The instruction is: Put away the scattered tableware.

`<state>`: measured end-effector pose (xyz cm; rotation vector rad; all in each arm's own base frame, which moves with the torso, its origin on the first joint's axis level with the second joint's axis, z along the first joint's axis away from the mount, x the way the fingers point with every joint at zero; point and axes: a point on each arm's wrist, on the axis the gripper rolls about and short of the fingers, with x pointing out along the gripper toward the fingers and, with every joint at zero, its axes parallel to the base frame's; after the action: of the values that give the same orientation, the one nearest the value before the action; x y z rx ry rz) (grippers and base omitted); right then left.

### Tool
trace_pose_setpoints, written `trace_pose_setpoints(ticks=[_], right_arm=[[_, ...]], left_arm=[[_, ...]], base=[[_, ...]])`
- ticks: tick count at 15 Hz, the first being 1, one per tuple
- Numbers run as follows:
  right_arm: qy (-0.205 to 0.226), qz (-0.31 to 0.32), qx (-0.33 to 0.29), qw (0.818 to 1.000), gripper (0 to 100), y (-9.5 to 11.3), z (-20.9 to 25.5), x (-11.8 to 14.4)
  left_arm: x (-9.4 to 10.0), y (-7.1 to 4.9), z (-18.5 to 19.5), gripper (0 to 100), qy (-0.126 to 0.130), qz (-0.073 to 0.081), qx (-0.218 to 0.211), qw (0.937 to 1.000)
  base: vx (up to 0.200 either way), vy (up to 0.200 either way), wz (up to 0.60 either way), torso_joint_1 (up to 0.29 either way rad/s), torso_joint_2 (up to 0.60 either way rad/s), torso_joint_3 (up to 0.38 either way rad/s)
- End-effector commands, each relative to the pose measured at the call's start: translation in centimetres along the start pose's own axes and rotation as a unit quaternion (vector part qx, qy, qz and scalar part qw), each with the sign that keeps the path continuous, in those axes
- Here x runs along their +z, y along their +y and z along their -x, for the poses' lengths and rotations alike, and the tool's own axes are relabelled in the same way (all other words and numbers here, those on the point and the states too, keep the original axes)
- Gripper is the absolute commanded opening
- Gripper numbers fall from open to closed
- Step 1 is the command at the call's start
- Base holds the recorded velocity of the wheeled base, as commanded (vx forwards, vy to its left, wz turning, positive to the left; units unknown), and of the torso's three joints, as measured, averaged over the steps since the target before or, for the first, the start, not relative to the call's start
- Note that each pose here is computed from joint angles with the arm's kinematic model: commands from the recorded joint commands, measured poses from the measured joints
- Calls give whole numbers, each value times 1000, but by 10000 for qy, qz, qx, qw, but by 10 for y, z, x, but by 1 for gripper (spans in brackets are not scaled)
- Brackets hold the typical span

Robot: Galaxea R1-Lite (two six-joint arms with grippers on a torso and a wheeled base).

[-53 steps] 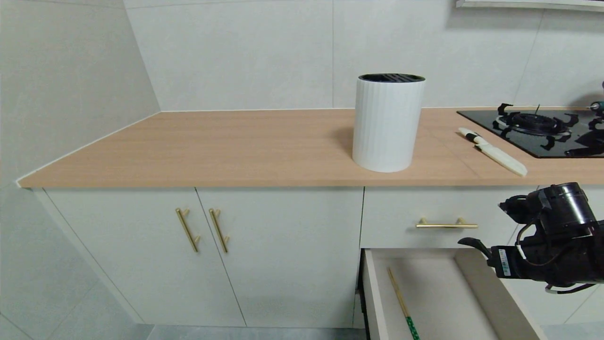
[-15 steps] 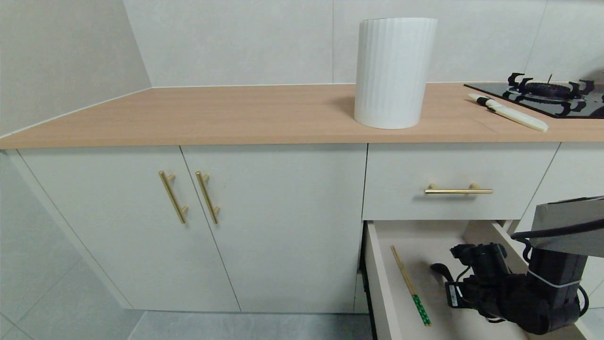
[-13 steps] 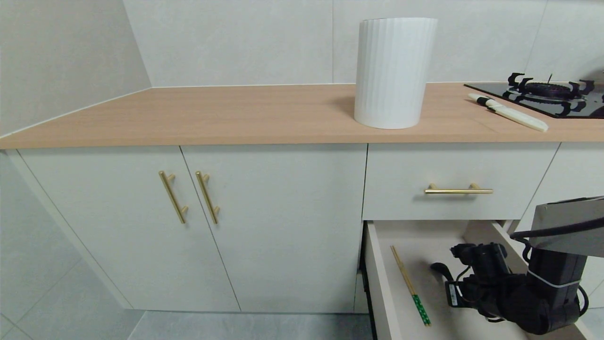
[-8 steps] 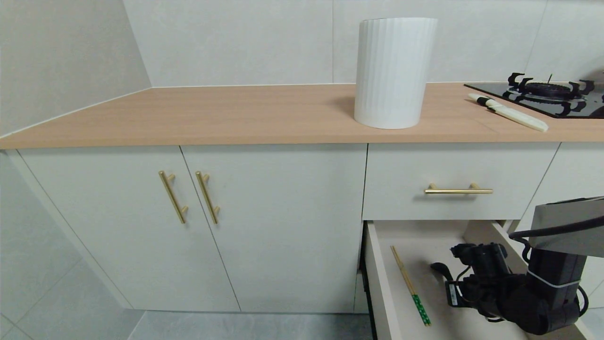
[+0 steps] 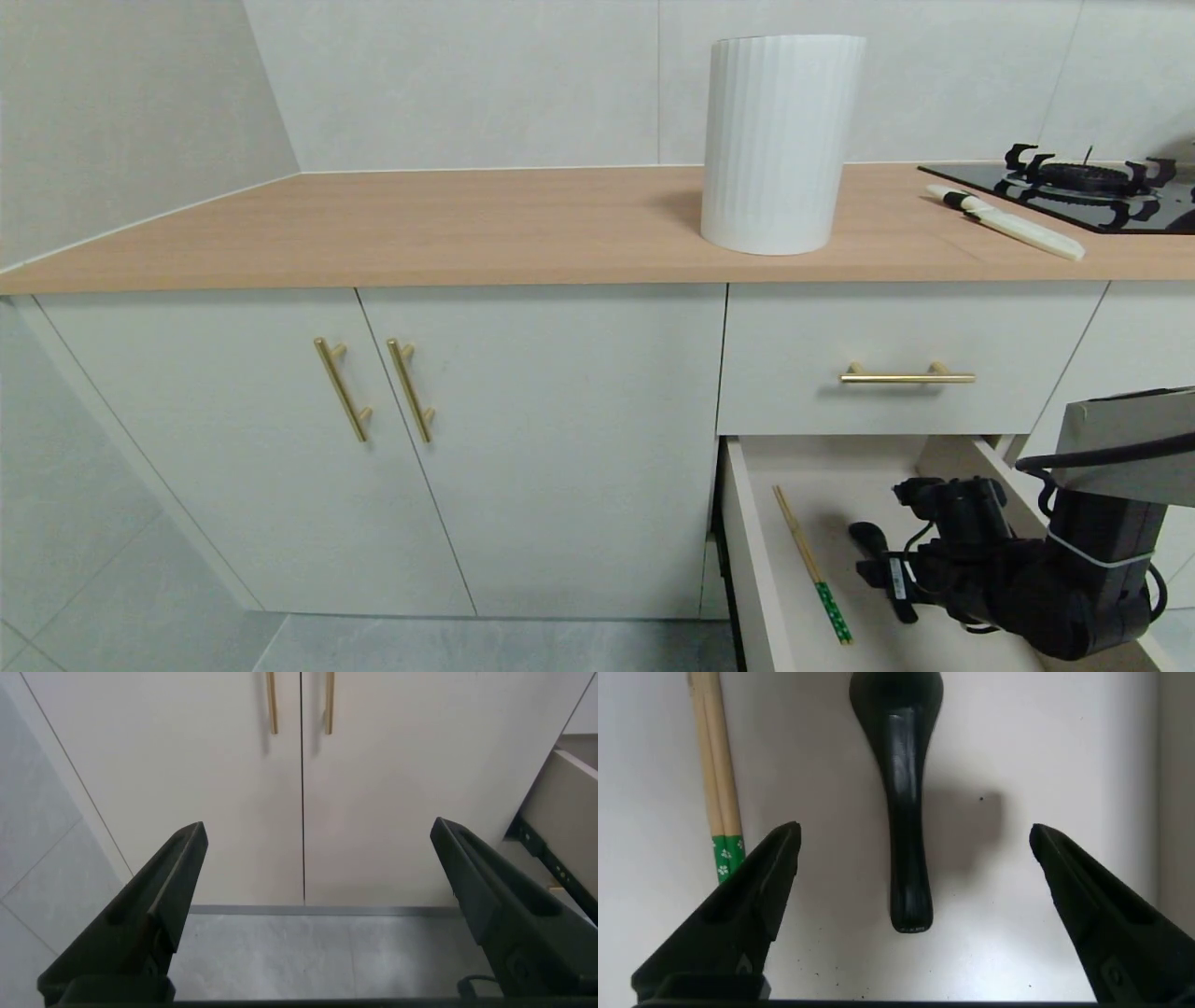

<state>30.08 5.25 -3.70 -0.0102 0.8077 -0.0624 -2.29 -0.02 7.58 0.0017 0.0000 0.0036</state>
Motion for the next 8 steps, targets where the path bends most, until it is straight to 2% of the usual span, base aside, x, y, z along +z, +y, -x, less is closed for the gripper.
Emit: trace_pose_setpoints(ticks=[1, 3, 6, 8], right_arm=[[-629, -58, 135, 9979, 100, 0, 43, 28], [-920, -10, 302, 9953, 100, 2, 97, 49], [-1006, 18, 456, 9939, 100, -5, 170, 71], [-1038, 14, 493, 9934, 100, -9, 190, 75]], left_arm=[[0, 0, 0, 100, 8, 1, 5, 10000], [0, 0, 0, 100, 8, 1, 5, 10000], [0, 0, 0, 100, 8, 1, -3, 10000], [0, 0, 0, 100, 8, 1, 5, 10000]], base=[[0, 0, 0, 0, 0, 0], [0, 0, 0, 0, 0, 0], [0, 0, 0, 0, 0, 0], [0, 0, 0, 0, 0, 0]])
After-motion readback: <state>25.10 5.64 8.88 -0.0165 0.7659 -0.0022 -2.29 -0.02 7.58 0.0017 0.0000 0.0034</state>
